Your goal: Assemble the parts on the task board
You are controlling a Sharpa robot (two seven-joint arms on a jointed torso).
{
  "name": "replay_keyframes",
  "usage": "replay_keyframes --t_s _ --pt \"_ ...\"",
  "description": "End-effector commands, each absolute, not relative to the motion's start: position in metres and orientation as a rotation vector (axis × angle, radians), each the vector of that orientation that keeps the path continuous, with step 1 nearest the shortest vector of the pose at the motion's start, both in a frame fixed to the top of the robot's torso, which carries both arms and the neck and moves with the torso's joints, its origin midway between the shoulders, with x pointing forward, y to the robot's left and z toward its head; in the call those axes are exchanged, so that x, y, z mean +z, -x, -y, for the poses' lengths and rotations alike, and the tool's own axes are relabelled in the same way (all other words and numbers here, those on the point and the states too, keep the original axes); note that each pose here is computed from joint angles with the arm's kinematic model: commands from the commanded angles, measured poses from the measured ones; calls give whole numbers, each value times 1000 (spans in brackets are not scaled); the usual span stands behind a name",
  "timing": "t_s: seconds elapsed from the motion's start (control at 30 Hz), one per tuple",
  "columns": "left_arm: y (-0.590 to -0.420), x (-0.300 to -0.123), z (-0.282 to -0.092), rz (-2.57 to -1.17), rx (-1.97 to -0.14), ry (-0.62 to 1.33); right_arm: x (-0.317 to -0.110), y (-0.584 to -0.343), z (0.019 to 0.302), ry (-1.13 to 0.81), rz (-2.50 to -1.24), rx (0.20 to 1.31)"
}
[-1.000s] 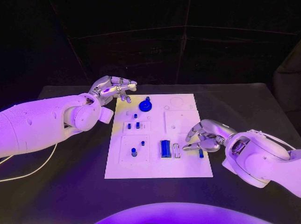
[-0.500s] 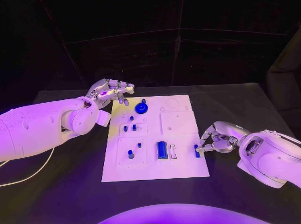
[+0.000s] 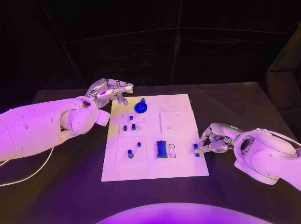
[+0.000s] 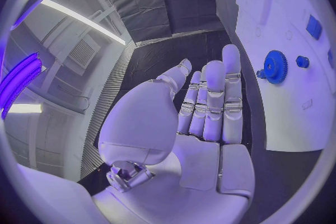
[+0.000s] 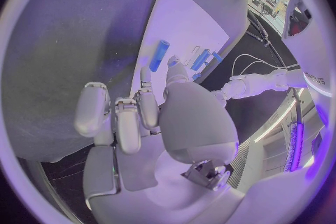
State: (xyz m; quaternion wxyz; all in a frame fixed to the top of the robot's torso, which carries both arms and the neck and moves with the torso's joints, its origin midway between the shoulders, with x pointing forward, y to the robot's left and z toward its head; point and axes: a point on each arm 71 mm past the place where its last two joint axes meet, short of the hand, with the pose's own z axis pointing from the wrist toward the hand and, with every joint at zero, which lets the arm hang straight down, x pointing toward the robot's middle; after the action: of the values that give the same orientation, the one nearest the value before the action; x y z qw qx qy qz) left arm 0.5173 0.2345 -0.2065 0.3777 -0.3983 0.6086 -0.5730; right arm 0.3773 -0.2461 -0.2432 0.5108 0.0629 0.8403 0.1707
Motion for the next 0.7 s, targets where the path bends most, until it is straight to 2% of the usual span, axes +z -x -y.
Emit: replay_keyframes --t_s 0.03,0.3,0.7 --pt "-517 -205 -233 -1551 -1486 1011 -245 -378 244 -132 -2039 390" --pt "-517 -205 -233 -1553 -1487 1012 -245 -382 235 -79 -2009 379" --pt "-517 -206 -234 -1553 -1486 1013 -255 -380 222 107 -2055 269"
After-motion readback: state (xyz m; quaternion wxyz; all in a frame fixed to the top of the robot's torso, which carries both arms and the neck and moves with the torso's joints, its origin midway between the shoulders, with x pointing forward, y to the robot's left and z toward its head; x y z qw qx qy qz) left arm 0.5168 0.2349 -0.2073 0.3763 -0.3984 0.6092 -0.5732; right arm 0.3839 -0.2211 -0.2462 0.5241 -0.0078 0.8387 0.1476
